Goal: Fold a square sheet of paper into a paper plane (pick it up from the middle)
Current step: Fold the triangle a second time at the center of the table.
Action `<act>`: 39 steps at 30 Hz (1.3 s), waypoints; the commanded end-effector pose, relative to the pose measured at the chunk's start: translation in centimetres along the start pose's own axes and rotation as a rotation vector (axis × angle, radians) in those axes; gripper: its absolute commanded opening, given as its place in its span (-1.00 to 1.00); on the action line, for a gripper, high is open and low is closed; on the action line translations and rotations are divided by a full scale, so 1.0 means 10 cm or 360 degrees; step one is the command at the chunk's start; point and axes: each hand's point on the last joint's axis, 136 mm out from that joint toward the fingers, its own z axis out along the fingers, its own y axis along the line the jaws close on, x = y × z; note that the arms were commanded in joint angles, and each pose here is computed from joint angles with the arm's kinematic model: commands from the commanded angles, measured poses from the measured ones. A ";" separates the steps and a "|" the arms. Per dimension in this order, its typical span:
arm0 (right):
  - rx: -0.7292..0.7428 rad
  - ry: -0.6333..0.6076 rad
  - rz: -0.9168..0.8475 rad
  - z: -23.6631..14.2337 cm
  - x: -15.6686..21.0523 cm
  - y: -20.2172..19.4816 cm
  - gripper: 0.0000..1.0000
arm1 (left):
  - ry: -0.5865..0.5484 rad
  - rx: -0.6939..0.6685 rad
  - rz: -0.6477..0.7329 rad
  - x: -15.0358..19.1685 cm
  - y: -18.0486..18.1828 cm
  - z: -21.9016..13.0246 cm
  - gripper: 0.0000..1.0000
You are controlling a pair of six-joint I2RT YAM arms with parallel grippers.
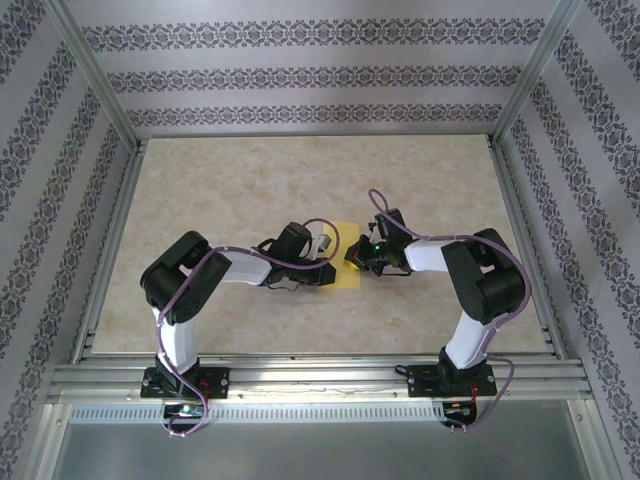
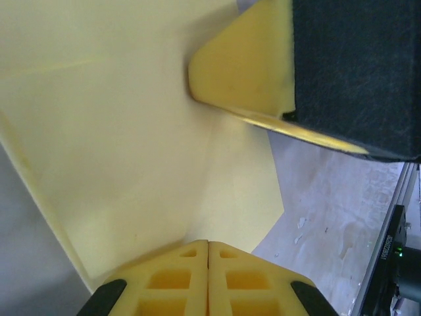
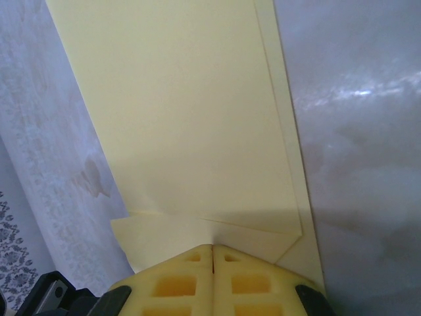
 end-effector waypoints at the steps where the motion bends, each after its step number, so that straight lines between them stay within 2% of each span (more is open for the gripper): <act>1: 0.0219 0.0029 0.0077 0.04 0.10 -0.39 -1.00 | 0.0147 -0.0085 -0.0112 0.31 0.18 -0.08 -0.81; 12: 0.0214 0.0030 0.0071 0.03 0.10 -0.37 -1.00 | 0.0187 -0.0149 -0.0077 0.43 0.18 -0.28 -0.82; 18: 0.0202 0.0031 0.0069 0.03 0.10 -0.34 -1.00 | 0.0018 0.0056 0.0049 0.06 -0.31 -0.45 -0.85; 21: 0.0199 0.0031 0.0066 0.04 0.09 -0.33 -1.00 | -0.0072 0.0065 0.0097 -0.14 -0.42 -0.47 -0.85; 28: 0.0187 0.0037 0.0065 0.04 0.09 -0.32 -1.00 | 0.0017 -0.0064 0.0025 -0.26 -0.18 -0.17 -0.95; 39: 0.0128 0.0035 0.0021 0.01 0.07 -0.18 -1.00 | 0.0138 -0.0227 -0.0087 0.13 0.32 0.00 -1.00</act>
